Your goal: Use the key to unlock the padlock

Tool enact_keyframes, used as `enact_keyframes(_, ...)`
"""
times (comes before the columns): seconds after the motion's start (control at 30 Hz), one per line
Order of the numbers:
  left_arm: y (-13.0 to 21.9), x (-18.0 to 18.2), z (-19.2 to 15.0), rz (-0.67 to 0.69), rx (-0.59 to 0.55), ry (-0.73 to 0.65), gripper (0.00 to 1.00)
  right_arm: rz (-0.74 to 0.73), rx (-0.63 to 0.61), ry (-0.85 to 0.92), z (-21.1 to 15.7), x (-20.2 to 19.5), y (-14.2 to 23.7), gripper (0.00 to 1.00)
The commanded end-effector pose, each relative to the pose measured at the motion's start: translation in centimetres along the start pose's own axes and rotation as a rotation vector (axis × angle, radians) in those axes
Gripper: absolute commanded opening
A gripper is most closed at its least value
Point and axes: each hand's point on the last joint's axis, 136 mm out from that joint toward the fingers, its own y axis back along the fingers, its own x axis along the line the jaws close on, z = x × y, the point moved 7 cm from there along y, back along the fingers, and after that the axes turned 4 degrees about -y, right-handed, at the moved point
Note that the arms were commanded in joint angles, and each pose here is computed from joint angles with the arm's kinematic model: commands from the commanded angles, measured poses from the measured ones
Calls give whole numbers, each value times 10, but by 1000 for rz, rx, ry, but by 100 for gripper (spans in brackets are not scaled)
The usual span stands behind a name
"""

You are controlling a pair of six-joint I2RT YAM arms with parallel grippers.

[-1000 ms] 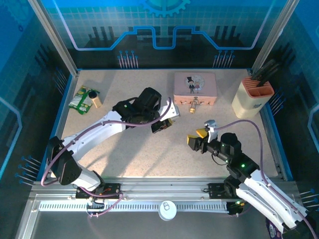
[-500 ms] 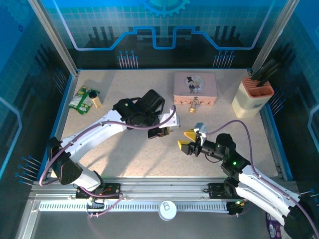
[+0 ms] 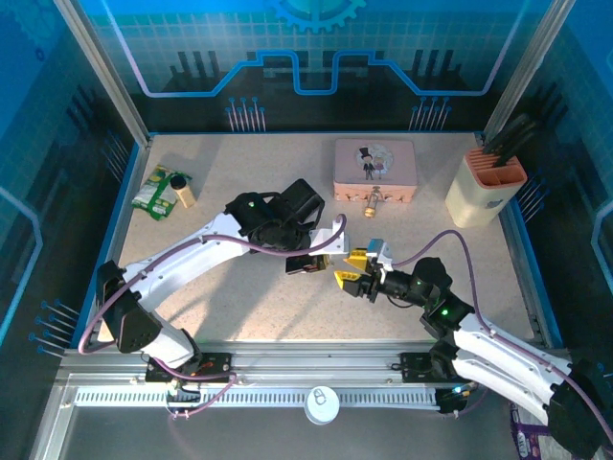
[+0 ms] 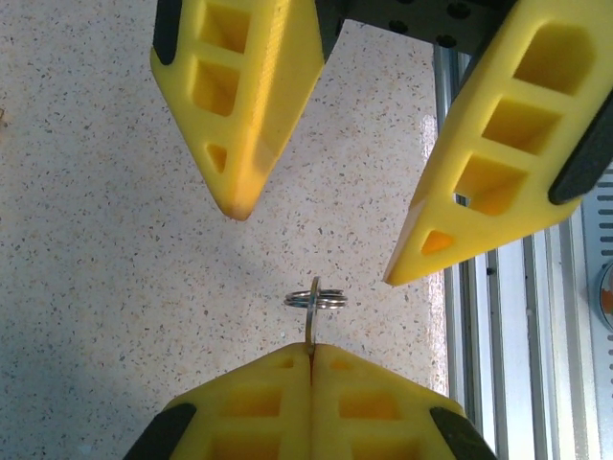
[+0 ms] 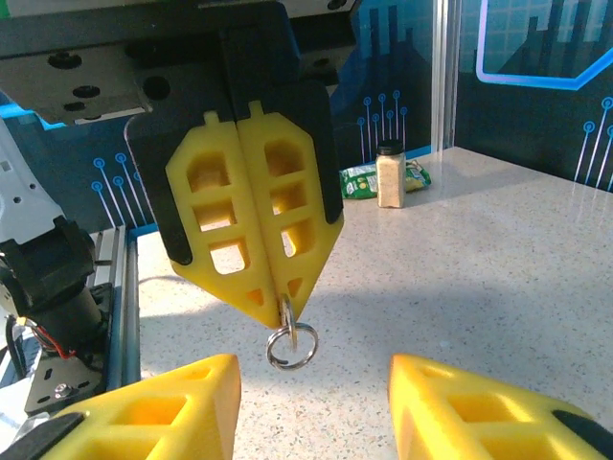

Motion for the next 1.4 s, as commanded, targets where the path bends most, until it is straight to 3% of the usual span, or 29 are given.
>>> enact_keyframes(0.0, -1, -6, 4, -50, -11, -18, 0, 52, -36, 54, 10, 7, -2, 43)
enact_keyframes(0.67, -11, -10, -4, -72, 17, -6, 0, 86, -18, 60, 13, 12, -15, 33)
enact_keyframes(1.2, -15, -12, -6, -97, 12, 2, 0, 72, 2, 64, 12, 10, -18, 19)
enact_keyframes(1.37, -13, -12, -6, -86, 12, -1, 0, 69, 12, 63, 10, 10, -18, 9)
